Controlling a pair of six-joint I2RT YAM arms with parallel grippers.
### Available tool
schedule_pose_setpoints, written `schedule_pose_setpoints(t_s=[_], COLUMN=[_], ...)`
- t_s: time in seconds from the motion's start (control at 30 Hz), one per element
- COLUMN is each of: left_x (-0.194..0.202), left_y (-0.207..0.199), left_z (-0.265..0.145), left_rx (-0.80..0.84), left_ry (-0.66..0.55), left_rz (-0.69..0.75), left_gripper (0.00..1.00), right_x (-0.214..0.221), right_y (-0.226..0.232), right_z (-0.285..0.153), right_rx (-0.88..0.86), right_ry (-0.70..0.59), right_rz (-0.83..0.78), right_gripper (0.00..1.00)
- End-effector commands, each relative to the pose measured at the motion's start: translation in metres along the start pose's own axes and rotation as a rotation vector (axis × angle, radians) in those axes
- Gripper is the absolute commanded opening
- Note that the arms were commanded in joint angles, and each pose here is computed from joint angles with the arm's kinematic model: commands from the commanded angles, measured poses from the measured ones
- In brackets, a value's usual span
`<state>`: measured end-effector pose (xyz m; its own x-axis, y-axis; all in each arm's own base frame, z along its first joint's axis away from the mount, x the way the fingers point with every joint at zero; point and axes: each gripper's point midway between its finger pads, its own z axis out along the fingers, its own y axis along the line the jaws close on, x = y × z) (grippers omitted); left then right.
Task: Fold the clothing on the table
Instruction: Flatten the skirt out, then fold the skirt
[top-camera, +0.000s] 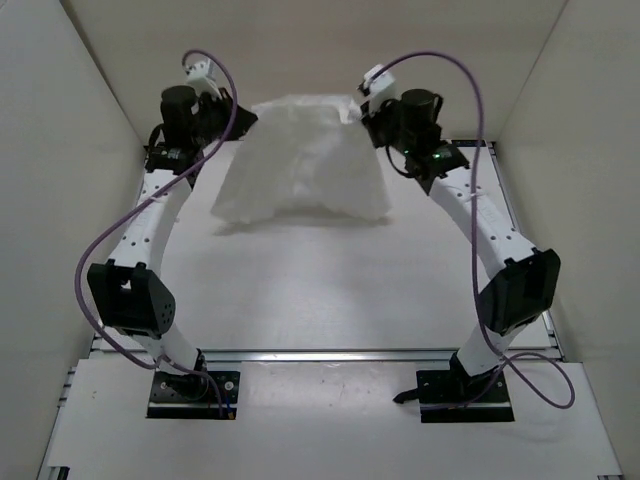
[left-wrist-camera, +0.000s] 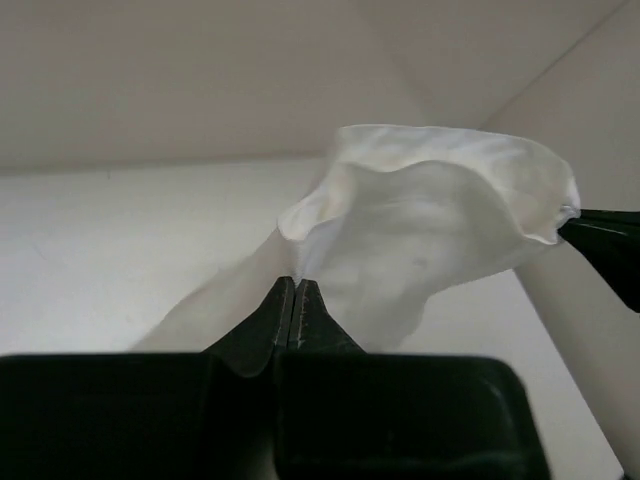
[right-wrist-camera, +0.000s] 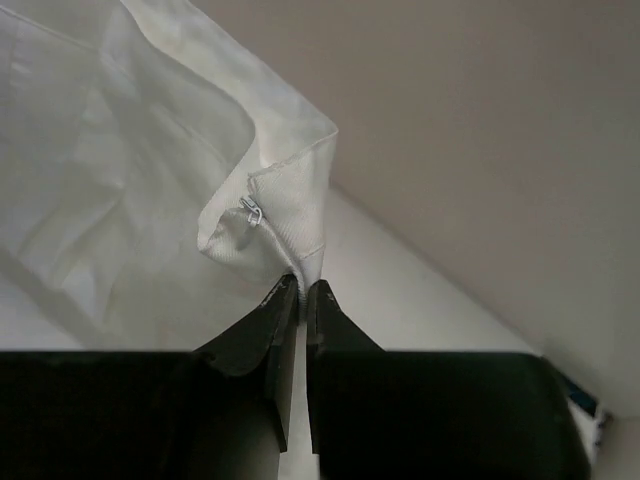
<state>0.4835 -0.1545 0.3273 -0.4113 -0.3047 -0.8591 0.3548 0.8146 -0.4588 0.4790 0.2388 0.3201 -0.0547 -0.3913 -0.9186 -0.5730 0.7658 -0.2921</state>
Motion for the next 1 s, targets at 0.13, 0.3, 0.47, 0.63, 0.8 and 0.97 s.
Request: schedule_pose_setpoints(t_s=[0.13,0.3,0.47,0.63,0.8,0.97], left_x=[-0.016,0.112,0.22,0.26,0.289,0.306], left_y=[-0.026,0.018,0.022,0.019,0.037,0.049], left_z=[-0.042,-0.059,-0.108,-0.141,-0.152,-0.149], left_rx=[0.015,-0.071,-0.085,-0.102,-0.172,-0.276], left_ry=[-0.059,0.093,0.209,0.215,0.273,0.337], left_rz=[0.063,-0.039,-0.172,-0.207,-0.211,-0.158], left_gripper=[0.0,0.0,0.6,0.73,0.72,0.71], right_x=[-0.023,0.076,0.152,0.177,0.191,0.216], right_y=[-0.028,0.024,0.08,0.103,0.125,0.152], right_z=[-0.048,-0.066,-0.122,-0.166,-0.167,-0.159], right_rx=[-0.056,-0.11,-0.075,-0.057,-0.144,-0.169], right_ry=[-0.148,-0.015,0.04,-0.014,0.076,0.243], right_rz=[0.056,0.129,0.318,0.521,0.469,0.364], right_gripper=[0.0,0.0,0.5,0.51,0.46,0.48])
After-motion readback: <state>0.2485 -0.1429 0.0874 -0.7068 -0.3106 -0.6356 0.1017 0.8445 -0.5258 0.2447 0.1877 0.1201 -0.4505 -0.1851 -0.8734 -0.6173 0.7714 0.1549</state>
